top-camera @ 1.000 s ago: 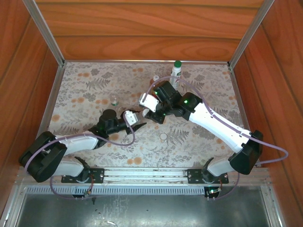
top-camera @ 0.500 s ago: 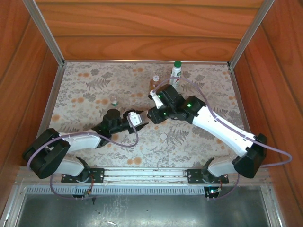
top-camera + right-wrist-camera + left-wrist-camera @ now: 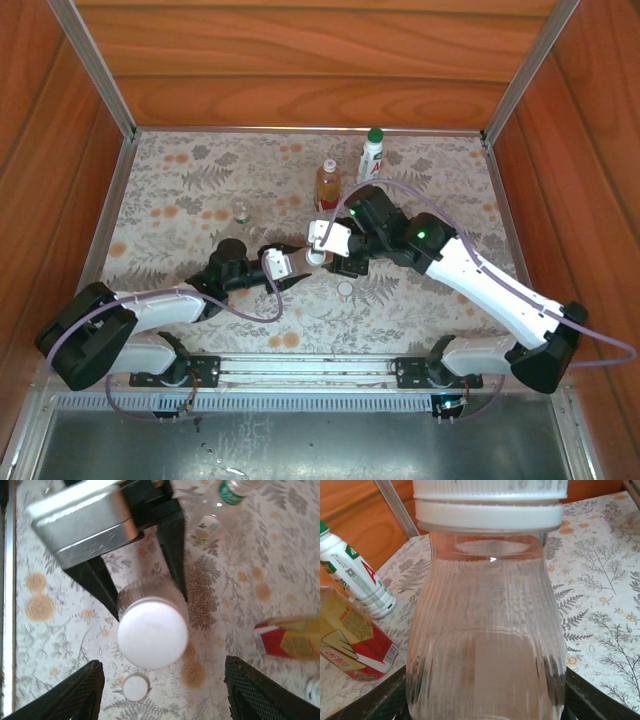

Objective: Screw on the bottle caps

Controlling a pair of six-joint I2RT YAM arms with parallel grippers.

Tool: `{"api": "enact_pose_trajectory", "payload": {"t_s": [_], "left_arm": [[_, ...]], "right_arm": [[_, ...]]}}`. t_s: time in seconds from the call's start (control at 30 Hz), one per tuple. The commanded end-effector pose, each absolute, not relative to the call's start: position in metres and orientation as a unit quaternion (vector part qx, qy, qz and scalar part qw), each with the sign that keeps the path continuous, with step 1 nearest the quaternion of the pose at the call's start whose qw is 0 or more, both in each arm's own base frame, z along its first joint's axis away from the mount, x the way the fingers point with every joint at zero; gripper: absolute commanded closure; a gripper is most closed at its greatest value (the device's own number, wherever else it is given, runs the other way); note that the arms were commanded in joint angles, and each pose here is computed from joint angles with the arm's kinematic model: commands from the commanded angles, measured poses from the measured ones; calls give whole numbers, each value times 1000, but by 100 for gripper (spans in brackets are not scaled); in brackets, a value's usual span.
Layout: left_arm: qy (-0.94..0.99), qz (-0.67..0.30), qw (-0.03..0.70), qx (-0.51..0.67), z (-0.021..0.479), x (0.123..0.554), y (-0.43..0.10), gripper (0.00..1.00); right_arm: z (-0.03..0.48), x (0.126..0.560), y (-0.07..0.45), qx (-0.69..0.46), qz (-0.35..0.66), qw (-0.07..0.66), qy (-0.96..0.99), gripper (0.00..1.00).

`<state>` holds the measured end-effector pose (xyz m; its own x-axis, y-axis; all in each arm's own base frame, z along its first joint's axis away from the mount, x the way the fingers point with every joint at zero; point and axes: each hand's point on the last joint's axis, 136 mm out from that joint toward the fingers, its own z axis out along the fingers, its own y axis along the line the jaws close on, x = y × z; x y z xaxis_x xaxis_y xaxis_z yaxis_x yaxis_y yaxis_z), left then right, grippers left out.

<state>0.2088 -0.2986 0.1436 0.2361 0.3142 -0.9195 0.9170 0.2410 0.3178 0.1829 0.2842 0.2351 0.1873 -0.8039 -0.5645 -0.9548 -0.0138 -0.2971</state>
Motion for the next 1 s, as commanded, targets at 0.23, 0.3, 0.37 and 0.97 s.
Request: {"api": "enact_pose_trajectory", "payload": {"t_s": [0.23, 0.3, 0.37, 0.97], "left_arm": [[534, -284, 562, 565, 150, 197, -300, 40], [533, -283, 563, 564, 151, 197, -300, 40], [534, -283, 562, 564, 150, 197, -299, 40], [542, -281, 562, 558, 151, 200, -299, 25]], "right_arm": [[227, 178, 308, -778, 127, 306, 533, 40], [226, 178, 310, -778, 132, 305, 534, 46], [227, 178, 311, -775, 134, 306, 536, 53], [242, 163, 312, -749, 185, 337, 540, 69]]}}
